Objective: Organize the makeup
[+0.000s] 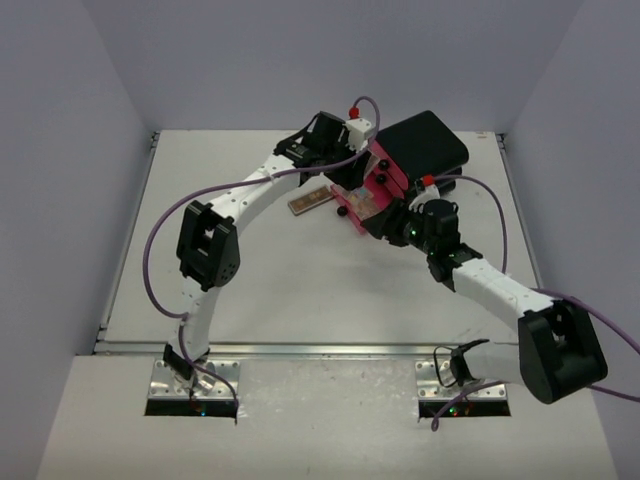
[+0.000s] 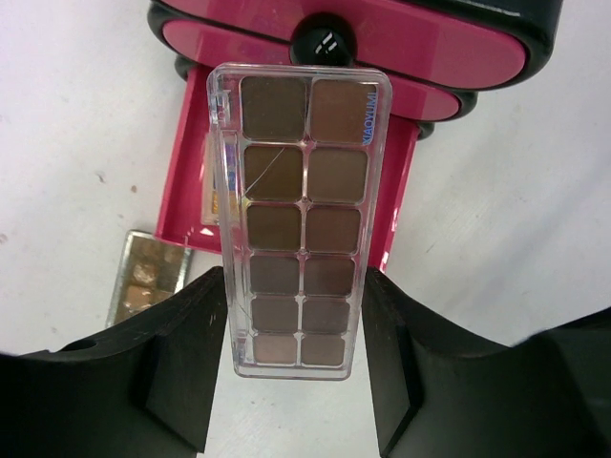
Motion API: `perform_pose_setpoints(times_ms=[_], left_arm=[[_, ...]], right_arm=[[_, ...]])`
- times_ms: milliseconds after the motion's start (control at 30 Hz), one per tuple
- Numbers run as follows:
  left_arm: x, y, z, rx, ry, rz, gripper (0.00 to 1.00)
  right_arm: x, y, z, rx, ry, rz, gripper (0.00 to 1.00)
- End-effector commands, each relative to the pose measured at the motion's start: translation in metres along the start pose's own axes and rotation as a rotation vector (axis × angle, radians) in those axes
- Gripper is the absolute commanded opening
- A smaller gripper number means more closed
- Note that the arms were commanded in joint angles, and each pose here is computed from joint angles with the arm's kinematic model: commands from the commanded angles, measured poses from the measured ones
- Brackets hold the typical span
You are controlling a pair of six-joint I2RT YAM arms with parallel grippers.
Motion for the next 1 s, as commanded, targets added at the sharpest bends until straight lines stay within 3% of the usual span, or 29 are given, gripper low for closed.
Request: perform_pose_setpoints(times_ms=[0, 600, 833, 933, 967], left_arm=[[-0.021, 0.026, -0.021, -0.105, -0.077, -0.053, 0.00], [-0.023, 0.024, -0.019, -0.101, -0.105, -0.074, 0.00], [-0.025, 0.027, -0.020, -0.109, -0.118, -0.116, 0.00], [-0.027, 0.025, -0.019, -0.100, -0.132, -0.127, 0.00], [-0.027, 0.023, -0.018, -0.092, -0.135, -0.132, 0.00]], right_arm=[[0.024, 0.037, 0.017, -0.268, 0.070, 0.032, 0.60], [0.022, 0.046, 0.083, -0.304, 0.096, 0.124, 0.53], [0.016, 0.042, 0.093, -0.301, 0.067, 0.158, 0.42], [0.016, 0.043, 0.096, -0.318, 0.063, 0.160, 0.34], [0.016, 0.044, 0.097, -0.322, 0.061, 0.163, 0.28]])
Point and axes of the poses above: each gripper's point midway between its finger pads, its own z axis out along the fingers, its own x axis along the line the jaws close on, y = z × x, the point moved 7 cm from there along -z, back along the fingers, and after that the axes turned 9 degrees about -z, right-handed, at the moved point
